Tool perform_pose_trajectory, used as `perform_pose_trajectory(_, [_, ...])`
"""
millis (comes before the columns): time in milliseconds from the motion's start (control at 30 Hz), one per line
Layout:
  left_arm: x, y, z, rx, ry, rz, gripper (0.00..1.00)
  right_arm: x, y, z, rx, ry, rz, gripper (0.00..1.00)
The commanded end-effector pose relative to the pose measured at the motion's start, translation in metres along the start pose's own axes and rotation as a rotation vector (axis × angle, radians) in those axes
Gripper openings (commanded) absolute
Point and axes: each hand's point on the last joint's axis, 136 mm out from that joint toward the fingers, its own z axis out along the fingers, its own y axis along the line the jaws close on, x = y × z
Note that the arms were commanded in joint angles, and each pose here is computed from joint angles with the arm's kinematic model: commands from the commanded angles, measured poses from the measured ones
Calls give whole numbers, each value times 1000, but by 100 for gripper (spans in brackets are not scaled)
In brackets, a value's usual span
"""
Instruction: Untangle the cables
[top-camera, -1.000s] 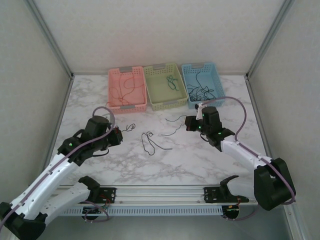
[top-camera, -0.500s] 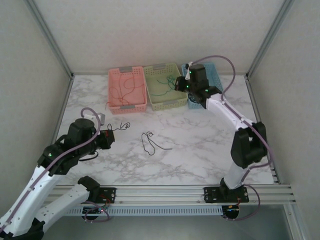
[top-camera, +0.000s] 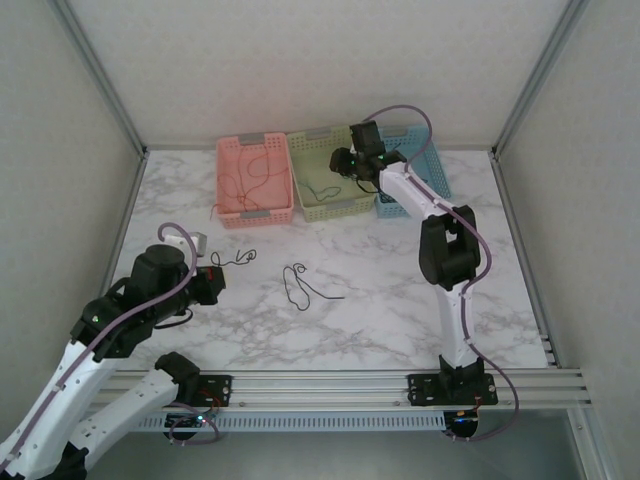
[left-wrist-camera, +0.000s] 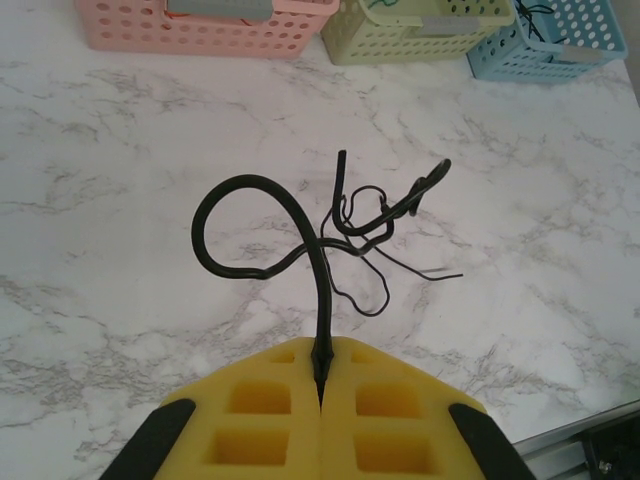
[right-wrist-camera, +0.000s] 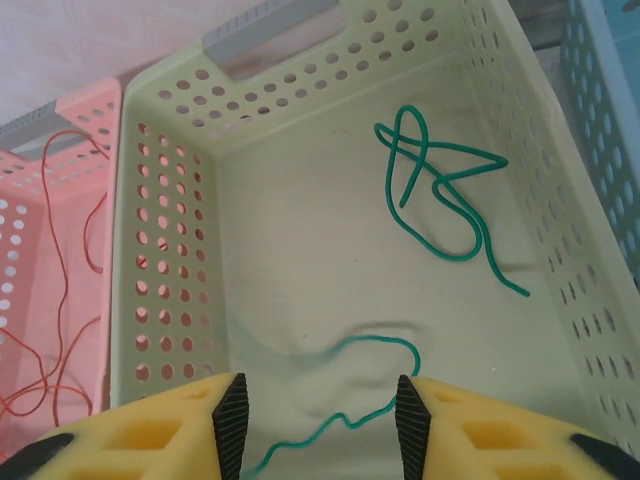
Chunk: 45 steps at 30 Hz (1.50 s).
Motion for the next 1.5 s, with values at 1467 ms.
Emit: perform_pose_trajectory(1467, [20, -32, 15, 167, 154, 52, 0, 245, 208, -220, -799, 400, -797, 48])
